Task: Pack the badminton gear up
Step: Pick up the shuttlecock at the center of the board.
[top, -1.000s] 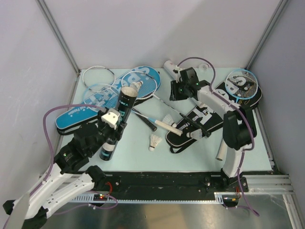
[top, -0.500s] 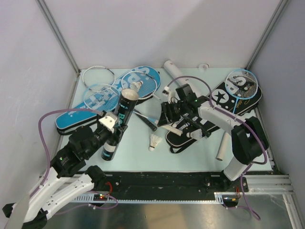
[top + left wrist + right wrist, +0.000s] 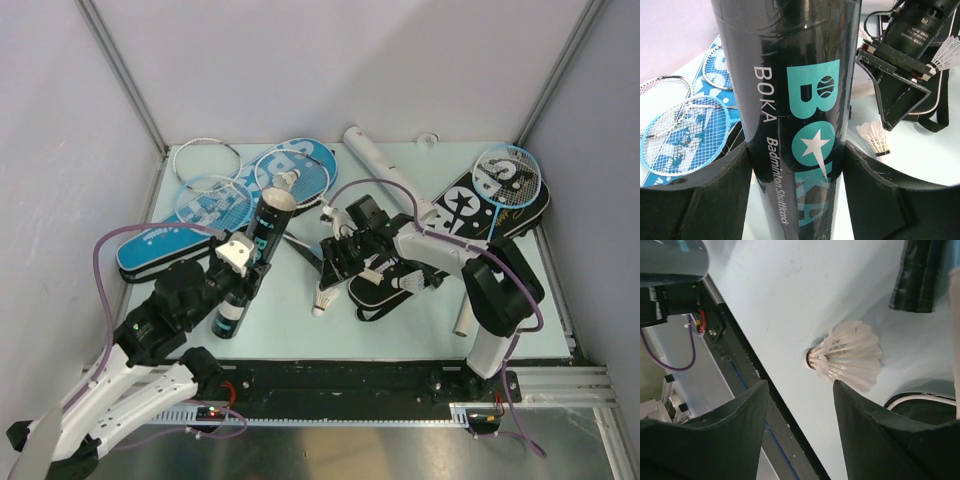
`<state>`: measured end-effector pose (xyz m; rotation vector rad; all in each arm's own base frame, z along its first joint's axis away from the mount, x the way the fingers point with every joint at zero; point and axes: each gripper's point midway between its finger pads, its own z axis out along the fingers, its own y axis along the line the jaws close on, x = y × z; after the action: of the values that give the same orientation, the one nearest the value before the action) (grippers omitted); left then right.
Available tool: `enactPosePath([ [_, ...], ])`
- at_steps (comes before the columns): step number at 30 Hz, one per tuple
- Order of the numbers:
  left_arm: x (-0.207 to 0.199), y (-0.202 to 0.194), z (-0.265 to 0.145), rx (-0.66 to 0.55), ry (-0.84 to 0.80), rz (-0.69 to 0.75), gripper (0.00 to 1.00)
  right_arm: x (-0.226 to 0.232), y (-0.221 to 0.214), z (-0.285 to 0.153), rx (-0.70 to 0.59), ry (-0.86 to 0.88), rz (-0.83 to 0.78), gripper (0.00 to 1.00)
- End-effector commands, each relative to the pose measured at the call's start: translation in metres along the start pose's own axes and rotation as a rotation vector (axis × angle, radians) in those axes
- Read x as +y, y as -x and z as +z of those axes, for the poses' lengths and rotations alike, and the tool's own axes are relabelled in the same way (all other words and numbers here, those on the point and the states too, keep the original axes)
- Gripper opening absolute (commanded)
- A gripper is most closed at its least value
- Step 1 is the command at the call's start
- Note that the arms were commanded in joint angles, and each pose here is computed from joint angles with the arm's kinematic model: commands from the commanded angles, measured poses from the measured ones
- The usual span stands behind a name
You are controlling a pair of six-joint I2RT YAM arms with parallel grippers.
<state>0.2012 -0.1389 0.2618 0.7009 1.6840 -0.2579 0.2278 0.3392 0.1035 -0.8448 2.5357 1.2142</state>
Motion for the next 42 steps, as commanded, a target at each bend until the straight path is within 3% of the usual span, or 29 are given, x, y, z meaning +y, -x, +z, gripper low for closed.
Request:
enactPosePath([
  [1,0.006,0.019,-0.001,-0.074,0.027,-0.001,0.3,-0.018,-0.003,0.012,0.004,-0.044,-0.014,0.6],
  [7,0.006,0.017,0.001,-0.062,0.03,-0.003,0.3,-0.016,-0.011,0.021,0.035,-0.002,0.014,0.52],
  [9,0.007,0.017,0.001,-0.061,0.037,-0.005,0.3,-0.014,-0.011,0.02,0.032,0.006,0.013,0.41],
  [13,0.008,0.016,0.002,-0.058,0.043,-0.006,0.3,-0.005,-0.005,0.013,0.009,0.033,0.008,0.07],
  [15,0.008,0.016,0.001,-0.06,0.043,-0.008,0.3,0.001,0.001,0.005,-0.015,0.043,0.008,0.02],
  [19,0.006,0.014,0.003,-0.053,0.03,-0.005,0.3,0.014,0.022,-0.026,-0.114,0.036,0.003,0.0],
  [23,-0.001,0.012,0.008,-0.038,-0.003,-0.005,0.32,0.035,0.053,-0.08,-0.294,0.011,-0.049,0.0],
  [31,-0.02,0.001,0.019,0.006,-0.106,0.043,0.31,0.092,0.096,-0.199,-0.679,-0.072,-0.287,0.0],
  [36,-0.038,-0.013,0.023,0.017,-0.219,0.143,0.3,0.13,0.102,-0.247,-0.794,-0.083,-0.418,0.0],
  [42,-0.052,-0.024,0.023,-0.003,-0.321,0.287,0.28,0.161,0.094,-0.273,-0.857,-0.081,-0.553,0.0],
])
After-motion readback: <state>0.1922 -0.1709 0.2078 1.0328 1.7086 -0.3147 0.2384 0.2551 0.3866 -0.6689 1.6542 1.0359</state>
